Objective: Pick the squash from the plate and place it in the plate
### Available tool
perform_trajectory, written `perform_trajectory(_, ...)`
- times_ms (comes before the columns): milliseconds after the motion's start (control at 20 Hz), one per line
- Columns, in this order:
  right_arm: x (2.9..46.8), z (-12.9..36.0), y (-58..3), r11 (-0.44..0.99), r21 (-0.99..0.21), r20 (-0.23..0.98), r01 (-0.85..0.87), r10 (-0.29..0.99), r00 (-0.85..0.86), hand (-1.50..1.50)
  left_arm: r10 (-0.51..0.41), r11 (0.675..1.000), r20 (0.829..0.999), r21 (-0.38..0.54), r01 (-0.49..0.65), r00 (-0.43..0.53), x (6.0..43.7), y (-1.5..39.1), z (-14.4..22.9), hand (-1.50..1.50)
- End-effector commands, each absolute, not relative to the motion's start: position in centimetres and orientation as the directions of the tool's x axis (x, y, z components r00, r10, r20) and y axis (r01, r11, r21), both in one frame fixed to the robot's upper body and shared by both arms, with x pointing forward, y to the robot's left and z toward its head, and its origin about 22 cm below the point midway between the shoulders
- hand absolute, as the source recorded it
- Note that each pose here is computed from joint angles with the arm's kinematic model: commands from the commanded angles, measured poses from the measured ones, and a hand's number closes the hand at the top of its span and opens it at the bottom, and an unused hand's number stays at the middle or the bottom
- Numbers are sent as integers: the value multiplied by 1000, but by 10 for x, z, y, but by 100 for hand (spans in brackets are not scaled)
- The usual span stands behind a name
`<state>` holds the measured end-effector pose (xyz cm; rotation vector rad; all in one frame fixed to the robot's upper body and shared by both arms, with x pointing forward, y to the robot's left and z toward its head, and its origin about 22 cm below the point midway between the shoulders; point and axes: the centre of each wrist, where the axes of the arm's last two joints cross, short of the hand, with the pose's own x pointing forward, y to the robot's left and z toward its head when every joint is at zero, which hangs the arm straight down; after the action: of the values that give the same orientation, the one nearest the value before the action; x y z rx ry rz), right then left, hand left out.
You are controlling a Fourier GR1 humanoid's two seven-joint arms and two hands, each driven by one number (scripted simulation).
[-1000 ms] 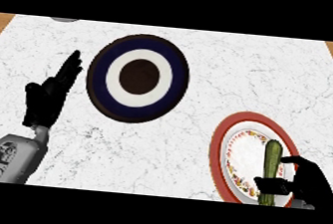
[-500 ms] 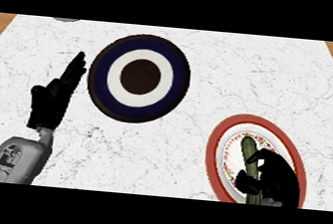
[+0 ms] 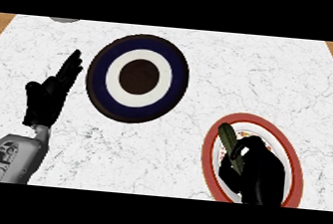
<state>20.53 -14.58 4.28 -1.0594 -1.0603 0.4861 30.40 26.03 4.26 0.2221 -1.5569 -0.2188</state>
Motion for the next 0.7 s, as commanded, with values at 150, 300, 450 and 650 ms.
perform_trajectory(150, 196, 89, -132, 454, -803, 553, 386, 810, 198, 150, -280, 960, 960, 280, -18, 0, 304, 250, 46, 0)
perform_trajectory(300, 222, 128, -117, 503, -748, 590, 434, 803, 87, 150, -269, 963, 963, 269, 11, -3, 298, 261, 38, 0)
perform_trajectory(450, 232, 133, -100, 579, -721, 630, 380, 776, 14, 150, -259, 966, 966, 259, 10, 2, 310, 263, 53, 0)
perform_trajectory(650, 268, 140, -74, 639, -699, 684, 321, 729, 38, 150, -298, 955, 954, 298, 0, -4, 303, 258, 27, 0)
